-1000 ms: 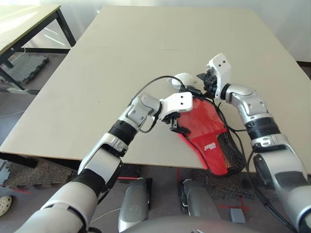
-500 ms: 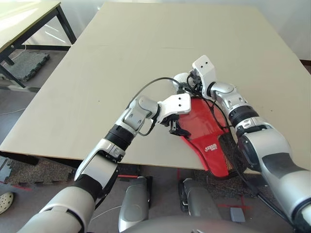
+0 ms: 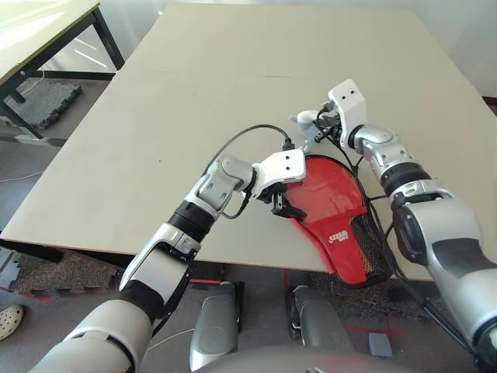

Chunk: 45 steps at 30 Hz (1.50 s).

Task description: Store the ping-pong paddle in its case and zip it.

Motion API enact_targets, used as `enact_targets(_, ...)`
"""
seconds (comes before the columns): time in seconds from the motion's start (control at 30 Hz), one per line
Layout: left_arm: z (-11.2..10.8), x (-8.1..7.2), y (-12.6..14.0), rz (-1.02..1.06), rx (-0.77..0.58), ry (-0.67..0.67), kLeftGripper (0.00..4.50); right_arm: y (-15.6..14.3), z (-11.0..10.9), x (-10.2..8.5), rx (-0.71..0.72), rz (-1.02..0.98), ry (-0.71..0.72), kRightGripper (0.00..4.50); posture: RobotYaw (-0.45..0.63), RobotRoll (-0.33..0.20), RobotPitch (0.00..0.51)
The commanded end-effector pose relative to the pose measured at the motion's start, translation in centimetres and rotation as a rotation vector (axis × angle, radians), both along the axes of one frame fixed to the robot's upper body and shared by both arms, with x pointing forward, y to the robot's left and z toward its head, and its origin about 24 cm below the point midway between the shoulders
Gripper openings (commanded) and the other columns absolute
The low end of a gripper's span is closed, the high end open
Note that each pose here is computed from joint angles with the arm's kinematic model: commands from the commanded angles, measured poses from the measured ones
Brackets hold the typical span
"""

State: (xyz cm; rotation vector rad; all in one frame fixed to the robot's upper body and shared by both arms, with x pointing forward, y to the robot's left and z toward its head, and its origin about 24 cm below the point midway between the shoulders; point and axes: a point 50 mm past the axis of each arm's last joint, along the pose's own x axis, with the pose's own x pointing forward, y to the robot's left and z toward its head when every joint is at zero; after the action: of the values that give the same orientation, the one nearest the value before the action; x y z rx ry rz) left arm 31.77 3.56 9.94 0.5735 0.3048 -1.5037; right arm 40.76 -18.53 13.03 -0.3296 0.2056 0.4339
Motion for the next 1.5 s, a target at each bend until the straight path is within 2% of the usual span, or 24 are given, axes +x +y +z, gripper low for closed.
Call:
enact_targets(0.03,-2.0,-0.9,-0.2,-0.017,0.056,0.060,4.50,-2.0,0.6,-0.1,0.019,-0.073,-0.023,0.03,0.15,0.000,0.137)
enact_targets(0.33,-2.0,-1.1,-0.6,-0.027,0.050,0.063,4.50,-6.5,0.4,-1.1,-0.006,-0.192,-0.023,0.03,0.15,0.000,0.136)
enact_targets(0.67,-2.0,-1.1,-0.5,-0.029,0.054,0.062,4.50,-11.9,-0.9,-3.8,-0.043,-0.284,0.026,0.03,0.14,0.000,0.137)
enact_targets(0.8,-2.1,-1.0,-0.7,-0.031,0.053,0.062,4.50,-14.3,-1.8,-5.9,-0.047,-0.251,0.080,0.03,0.12,0.000,0.139)
enact_targets(0.9,-2.0,-1.0,-0.7,-0.032,0.051,0.062,4.50,-15.2,-2.1,-7.3,0.001,-0.190,0.125,0.03,0.11,0.000,0.144)
enact_targets(0.97,-2.0,-1.0,-0.8,-0.033,0.050,0.062,4.50,-15.5,-2.2,-8.1,0.016,-0.160,0.150,0.03,0.11,0.000,0.146)
enact_targets(1.17,-2.1,-0.9,-1.1,-0.041,0.046,0.063,4.50,-15.4,-2.4,-12.2,0.123,0.007,0.315,0.03,0.08,0.000,0.152)
enact_targets(1.3,-2.0,-0.8,-1.5,-0.049,0.042,0.062,4.50,-16.0,-2.2,-14.4,0.132,0.010,0.392,0.03,0.07,0.000,0.150)
enact_targets(1.5,-2.0,-0.8,-1.9,-0.060,0.034,0.056,4.50,-17.2,-2.8,-16.4,0.124,-0.038,0.459,0.03,0.06,0.000,0.146)
